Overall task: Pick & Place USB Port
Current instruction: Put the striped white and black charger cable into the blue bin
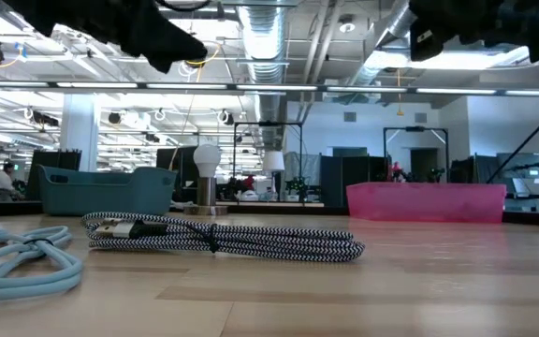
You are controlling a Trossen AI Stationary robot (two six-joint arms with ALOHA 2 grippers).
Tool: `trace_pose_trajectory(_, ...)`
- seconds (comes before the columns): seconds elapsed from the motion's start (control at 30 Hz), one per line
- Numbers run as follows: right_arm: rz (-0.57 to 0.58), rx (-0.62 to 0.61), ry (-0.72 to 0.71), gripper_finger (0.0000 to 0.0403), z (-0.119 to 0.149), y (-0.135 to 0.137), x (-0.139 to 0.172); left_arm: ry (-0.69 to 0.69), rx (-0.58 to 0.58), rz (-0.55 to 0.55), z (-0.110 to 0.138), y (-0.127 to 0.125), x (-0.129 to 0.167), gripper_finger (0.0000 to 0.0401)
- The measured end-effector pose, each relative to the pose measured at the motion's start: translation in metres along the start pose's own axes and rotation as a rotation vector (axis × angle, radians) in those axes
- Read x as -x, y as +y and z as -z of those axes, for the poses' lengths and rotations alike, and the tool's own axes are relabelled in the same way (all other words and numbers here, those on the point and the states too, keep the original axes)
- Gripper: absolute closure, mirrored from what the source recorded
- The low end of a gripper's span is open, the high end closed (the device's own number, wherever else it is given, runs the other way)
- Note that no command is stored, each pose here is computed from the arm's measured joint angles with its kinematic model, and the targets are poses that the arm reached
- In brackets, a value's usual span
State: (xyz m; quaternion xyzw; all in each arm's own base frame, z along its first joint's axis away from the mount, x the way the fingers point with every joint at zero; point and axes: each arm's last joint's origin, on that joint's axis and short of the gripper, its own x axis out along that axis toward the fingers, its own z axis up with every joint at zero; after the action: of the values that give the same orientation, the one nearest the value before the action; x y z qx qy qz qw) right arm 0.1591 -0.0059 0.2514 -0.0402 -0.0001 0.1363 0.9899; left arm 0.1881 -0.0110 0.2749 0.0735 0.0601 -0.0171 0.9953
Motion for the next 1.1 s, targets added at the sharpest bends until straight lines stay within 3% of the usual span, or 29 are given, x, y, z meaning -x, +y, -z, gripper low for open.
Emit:
trace_pose_trajectory(0.23, 0.147, -0.001, 0.110, 0.0403, 0.010, -0.003, 0.000, 0.071, -0.009, 0.036, 0.014, -0.008, -0.028, 0.0335)
trace_pose_trajectory(0.5, 0.145, -0.014, 0.170, 0.0403, 0.016, -0.001, 0.001, 0.092, -0.006, 0.090, -0.009, -0.021, -0.064, 0.0348)
trace_pose_trajectory(0.77, 0.143, -0.025, 0.202, 0.0403, 0.019, -0.001, 0.002, 0.288, 0.029, 0.087, -0.003, -0.023, -0.088, 0.0299)
trace_pose_trajectory(1.1, 0.204, -0.040, 0.212, 0.0403, 0.019, -0.003, 0.002, 0.455, 0.241, 0.141, 0.026, -0.033, -0.103, 0.0235)
